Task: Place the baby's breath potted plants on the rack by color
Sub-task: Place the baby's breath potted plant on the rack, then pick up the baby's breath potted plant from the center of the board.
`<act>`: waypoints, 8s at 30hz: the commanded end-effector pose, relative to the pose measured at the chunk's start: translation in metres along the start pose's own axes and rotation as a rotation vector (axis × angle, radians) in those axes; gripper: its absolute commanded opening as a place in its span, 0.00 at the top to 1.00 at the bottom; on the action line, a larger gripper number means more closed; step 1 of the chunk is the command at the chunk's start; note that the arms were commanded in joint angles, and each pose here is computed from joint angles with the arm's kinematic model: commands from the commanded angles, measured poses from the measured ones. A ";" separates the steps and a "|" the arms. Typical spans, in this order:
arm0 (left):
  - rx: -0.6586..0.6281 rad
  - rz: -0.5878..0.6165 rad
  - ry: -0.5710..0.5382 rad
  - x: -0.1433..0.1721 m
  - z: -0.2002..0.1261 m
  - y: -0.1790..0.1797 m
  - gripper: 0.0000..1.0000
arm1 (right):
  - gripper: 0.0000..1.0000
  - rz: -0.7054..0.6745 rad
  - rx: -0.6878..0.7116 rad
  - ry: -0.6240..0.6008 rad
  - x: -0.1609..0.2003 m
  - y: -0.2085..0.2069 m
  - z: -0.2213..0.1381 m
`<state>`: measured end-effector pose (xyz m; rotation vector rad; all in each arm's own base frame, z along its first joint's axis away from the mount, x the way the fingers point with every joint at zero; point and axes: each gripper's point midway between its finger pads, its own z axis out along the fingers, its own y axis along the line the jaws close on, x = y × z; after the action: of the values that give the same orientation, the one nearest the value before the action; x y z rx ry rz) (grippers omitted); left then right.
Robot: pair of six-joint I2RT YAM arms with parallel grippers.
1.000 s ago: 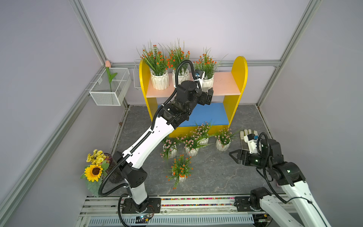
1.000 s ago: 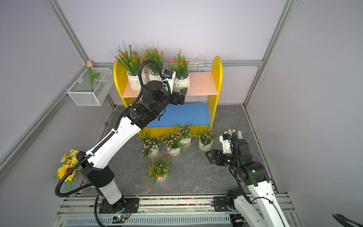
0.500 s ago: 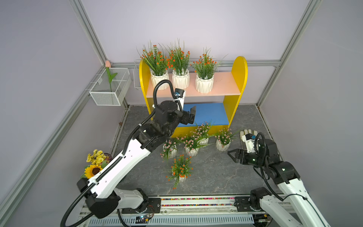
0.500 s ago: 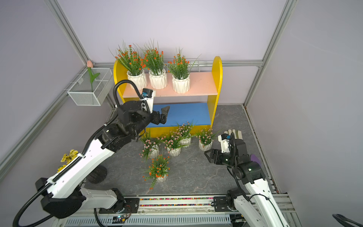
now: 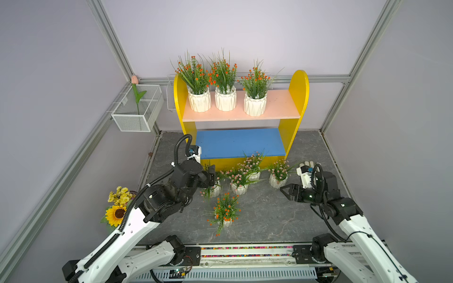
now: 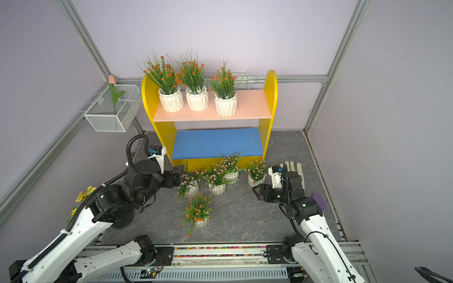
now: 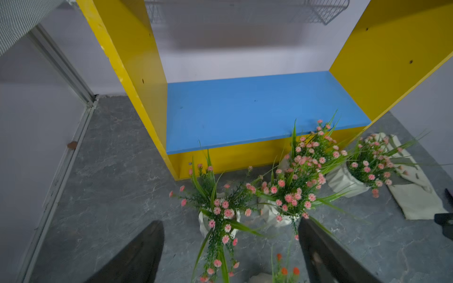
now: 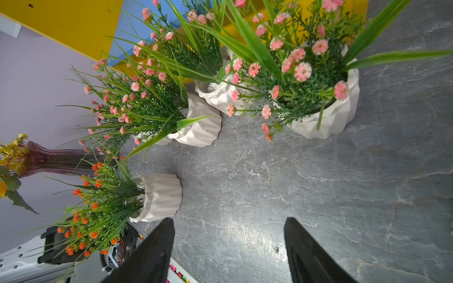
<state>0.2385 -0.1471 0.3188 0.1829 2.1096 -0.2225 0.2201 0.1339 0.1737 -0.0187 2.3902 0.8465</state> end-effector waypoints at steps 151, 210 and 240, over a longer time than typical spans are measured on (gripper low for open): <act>0.410 0.120 0.735 0.115 0.034 -0.109 1.00 | 0.12 -0.932 -0.543 -0.102 0.081 0.178 0.031; 0.502 0.103 0.687 0.111 0.035 -0.123 1.00 | 0.12 -0.705 -0.719 -0.106 0.071 0.233 0.064; 0.467 0.111 0.688 0.123 0.035 -0.112 1.00 | 0.12 -0.794 -0.600 -0.183 0.053 0.218 0.036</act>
<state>0.1802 -0.2493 0.1986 0.7191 2.7327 -0.5978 0.1530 0.3320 0.2052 -1.0262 1.7890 1.0053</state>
